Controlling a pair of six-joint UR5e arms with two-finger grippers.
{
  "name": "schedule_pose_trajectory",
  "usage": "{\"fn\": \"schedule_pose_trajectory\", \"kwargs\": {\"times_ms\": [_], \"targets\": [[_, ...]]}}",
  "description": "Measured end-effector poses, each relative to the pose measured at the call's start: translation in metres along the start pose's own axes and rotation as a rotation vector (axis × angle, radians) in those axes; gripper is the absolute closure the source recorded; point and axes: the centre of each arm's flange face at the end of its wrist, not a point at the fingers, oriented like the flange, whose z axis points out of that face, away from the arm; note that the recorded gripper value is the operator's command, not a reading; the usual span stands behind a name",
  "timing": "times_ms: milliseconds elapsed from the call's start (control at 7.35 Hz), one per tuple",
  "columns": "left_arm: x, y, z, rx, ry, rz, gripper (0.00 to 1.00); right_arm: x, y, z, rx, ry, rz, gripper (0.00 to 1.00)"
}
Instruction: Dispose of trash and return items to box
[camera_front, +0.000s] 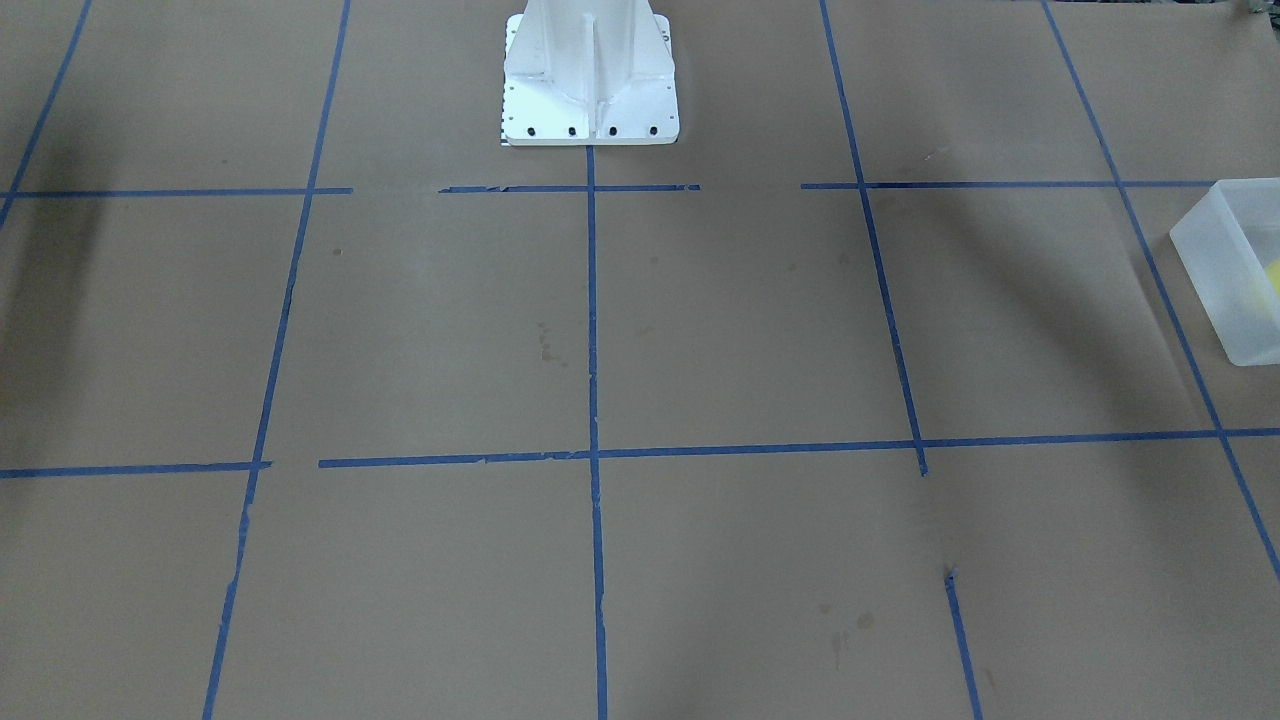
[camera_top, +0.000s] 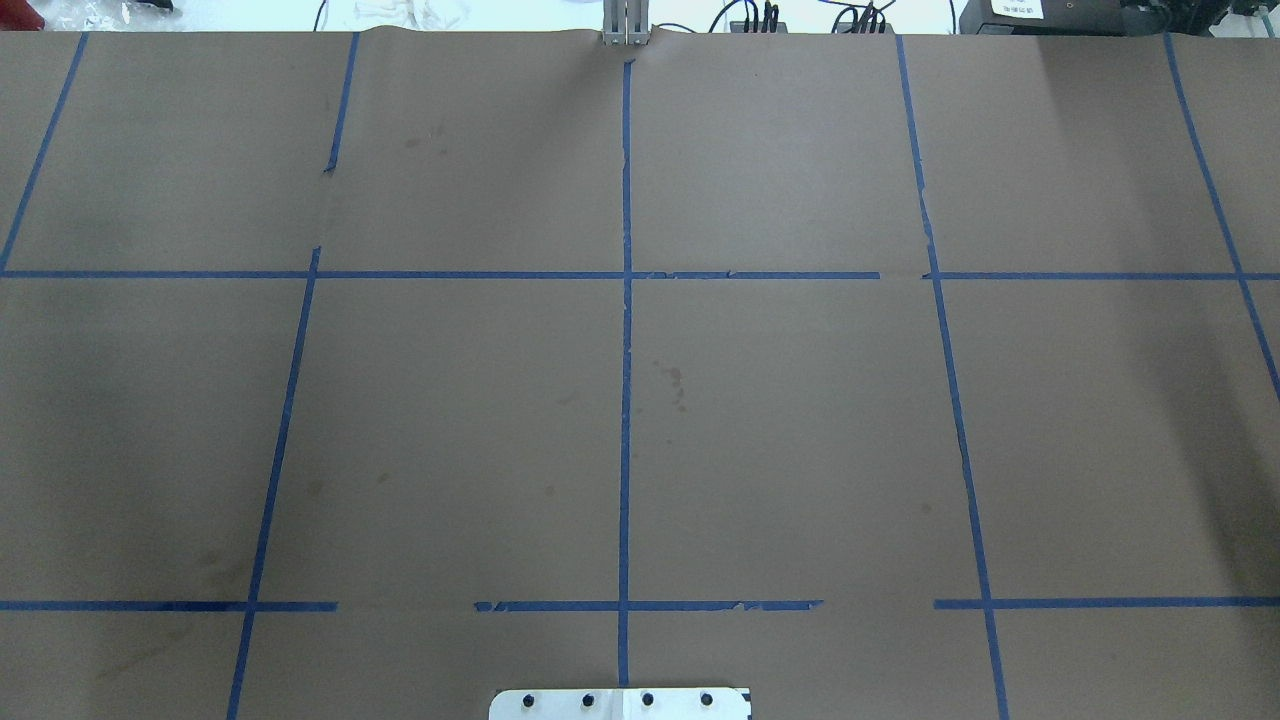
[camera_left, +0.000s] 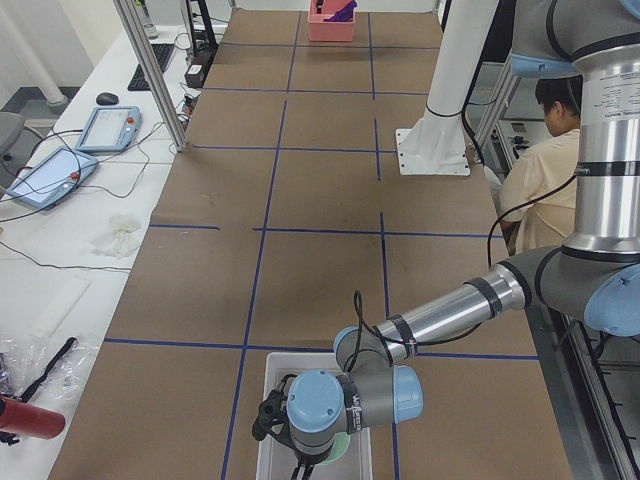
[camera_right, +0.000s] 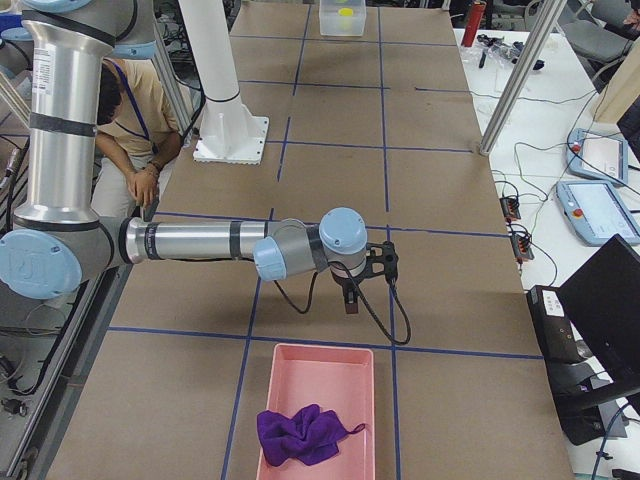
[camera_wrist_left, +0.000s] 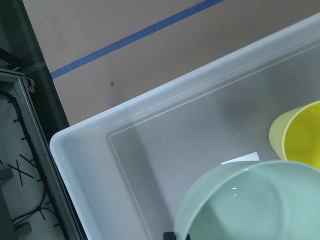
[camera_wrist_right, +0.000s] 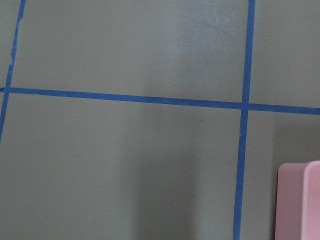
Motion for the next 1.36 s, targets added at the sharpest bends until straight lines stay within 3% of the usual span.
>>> {"fn": "schedule_pose_trajectory", "kwargs": {"times_ms": [136,272,408,680,953,1225,1361], "targets": [[-0.002,0.002,0.002,0.003,-0.008,0.0,0.85,0.0,0.001,0.0,0.0,-0.001,-0.001,0.0],[-0.004,0.008,0.008,-0.002,-0.014,-0.004,0.62,-0.001,0.001,-0.001,0.001,-0.001,-0.002,0.0],[-0.005,0.015,0.013,-0.003,-0.02,-0.003,0.56,-0.002,0.002,-0.002,0.002,-0.002,-0.003,0.0],[-0.003,0.024,0.017,0.007,-0.031,0.002,0.48,-0.002,0.003,-0.002,0.001,-0.002,-0.003,0.0],[0.0,0.009,0.003,0.034,-0.046,-0.001,0.47,-0.002,0.003,-0.002,0.001,-0.002,-0.003,0.0],[0.015,-0.028,-0.04,0.099,-0.054,-0.08,0.46,-0.002,0.002,-0.002,0.003,0.007,-0.003,0.0],[0.032,-0.052,-0.065,0.155,-0.016,-0.14,0.45,0.001,0.001,-0.003,0.007,0.028,-0.001,0.0]]}}
